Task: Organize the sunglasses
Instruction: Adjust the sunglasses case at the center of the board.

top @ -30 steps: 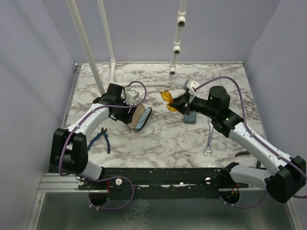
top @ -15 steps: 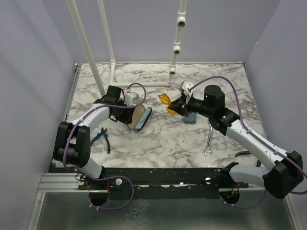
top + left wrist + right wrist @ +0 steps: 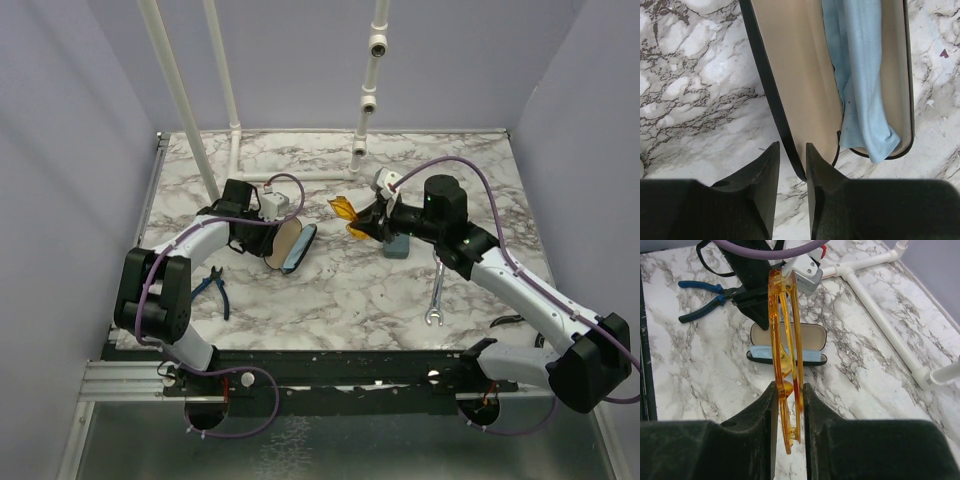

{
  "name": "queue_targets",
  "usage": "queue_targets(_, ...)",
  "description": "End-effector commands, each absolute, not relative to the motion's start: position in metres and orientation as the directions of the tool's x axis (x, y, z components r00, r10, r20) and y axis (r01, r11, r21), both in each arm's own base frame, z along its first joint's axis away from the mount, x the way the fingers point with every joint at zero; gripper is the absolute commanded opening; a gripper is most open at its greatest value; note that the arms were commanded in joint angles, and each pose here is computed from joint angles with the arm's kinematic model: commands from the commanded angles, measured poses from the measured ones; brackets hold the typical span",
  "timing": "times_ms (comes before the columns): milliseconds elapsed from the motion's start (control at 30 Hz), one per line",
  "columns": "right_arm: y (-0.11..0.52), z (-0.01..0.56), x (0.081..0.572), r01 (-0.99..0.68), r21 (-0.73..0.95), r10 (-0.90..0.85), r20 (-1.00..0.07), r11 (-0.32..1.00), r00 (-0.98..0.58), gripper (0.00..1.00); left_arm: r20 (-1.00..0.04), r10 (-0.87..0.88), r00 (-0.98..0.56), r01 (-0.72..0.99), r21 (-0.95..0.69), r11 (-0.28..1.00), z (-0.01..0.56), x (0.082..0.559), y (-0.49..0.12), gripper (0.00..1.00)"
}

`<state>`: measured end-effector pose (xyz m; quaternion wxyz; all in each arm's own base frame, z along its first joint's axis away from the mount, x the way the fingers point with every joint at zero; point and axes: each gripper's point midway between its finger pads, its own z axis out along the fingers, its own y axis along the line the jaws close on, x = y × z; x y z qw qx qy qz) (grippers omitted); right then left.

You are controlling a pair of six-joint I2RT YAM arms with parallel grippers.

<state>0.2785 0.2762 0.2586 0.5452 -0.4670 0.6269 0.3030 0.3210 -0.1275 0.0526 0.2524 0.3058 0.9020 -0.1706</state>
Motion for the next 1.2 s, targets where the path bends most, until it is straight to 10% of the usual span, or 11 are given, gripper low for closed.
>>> queue_targets(0, 0.278, 0.264, 0.275, -0.927, -0.144, -0.266, -0.963, 0.346, 0.050, 0.21, -0.591, 0.466, -0.659, 0.667, -0.174, 0.724, 0.057, 0.317, -0.133, 0.25)
queue_targets(400, 0.278, 0.232, 0.278, -0.940, -0.197, -0.398, -0.915, 0.277, 0.074, 0.21, -0.678, 0.578, -0.454, 0.790, -0.005, 0.614, 0.090, 0.315, -0.135, 0.00)
queue_targets(1167, 0.251, 0.144, 0.243, -0.926, -0.368, -0.760, -0.625, 0.088, 0.176, 0.22, -0.521, 0.853, 0.027, 0.916, 0.354, 0.187, 0.107, 0.299, -0.182, 0.00)
